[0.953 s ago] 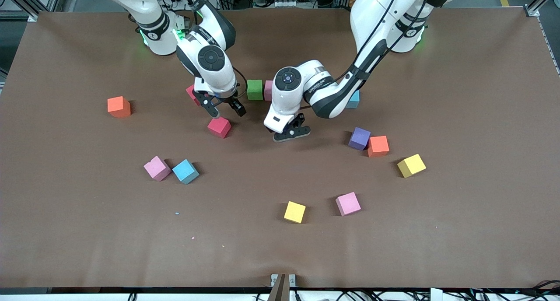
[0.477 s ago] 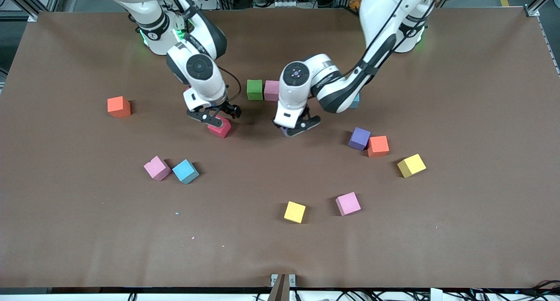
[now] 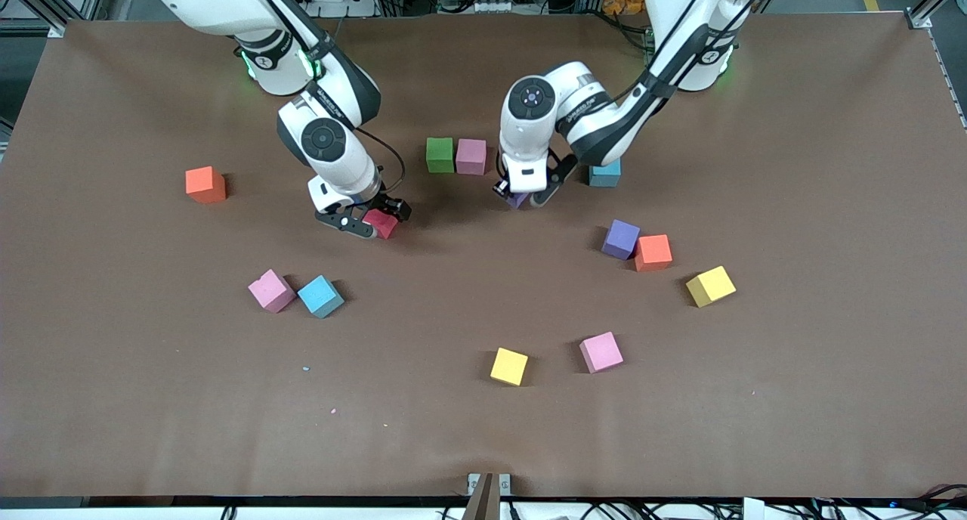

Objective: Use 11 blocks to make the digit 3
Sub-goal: 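Grasp the red block with the right gripper while the left gripper lifts purple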

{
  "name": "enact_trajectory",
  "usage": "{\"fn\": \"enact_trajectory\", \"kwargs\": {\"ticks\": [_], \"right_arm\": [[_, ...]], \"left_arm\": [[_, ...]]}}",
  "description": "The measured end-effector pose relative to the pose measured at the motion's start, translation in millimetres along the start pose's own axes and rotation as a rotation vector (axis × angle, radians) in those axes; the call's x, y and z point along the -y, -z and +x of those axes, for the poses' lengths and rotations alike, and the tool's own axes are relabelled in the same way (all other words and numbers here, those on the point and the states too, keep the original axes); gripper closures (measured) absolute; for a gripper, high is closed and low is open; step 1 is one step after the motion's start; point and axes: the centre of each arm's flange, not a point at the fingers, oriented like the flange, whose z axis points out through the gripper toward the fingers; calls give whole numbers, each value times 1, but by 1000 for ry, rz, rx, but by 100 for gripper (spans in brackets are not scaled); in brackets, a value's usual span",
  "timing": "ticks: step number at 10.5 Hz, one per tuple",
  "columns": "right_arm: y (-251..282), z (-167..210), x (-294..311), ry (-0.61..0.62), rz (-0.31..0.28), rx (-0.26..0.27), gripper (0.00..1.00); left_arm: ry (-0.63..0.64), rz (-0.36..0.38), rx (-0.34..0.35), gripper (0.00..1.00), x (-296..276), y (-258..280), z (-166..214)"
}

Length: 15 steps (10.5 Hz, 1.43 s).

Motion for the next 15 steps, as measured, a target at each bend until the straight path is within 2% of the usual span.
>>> {"fn": "enact_trajectory", "kwargs": {"ticks": [3,5,9,12,14,15], "right_arm": [[-1,9,-9,-13,-14,11,0],[-6,10,-9,-30,-4,14,0],[-25,8,-10,-66,6,36,1],[-26,10,-11,-116,6,38,40],[-24,6,-4,-96,17,25,40],[-23,-9,10,-29,13,6,40]], "left_arm": [[198,20,8,51,16,-3,-10],[347,24,8,51,18,-4,-11],[466,30,11,51,24,-8,-20],[526,8,-20,51,30,-16,-33],[550,-12,-47,51,32,-25,-39],[549,-8,-46,51,33,-28,-39]]}}
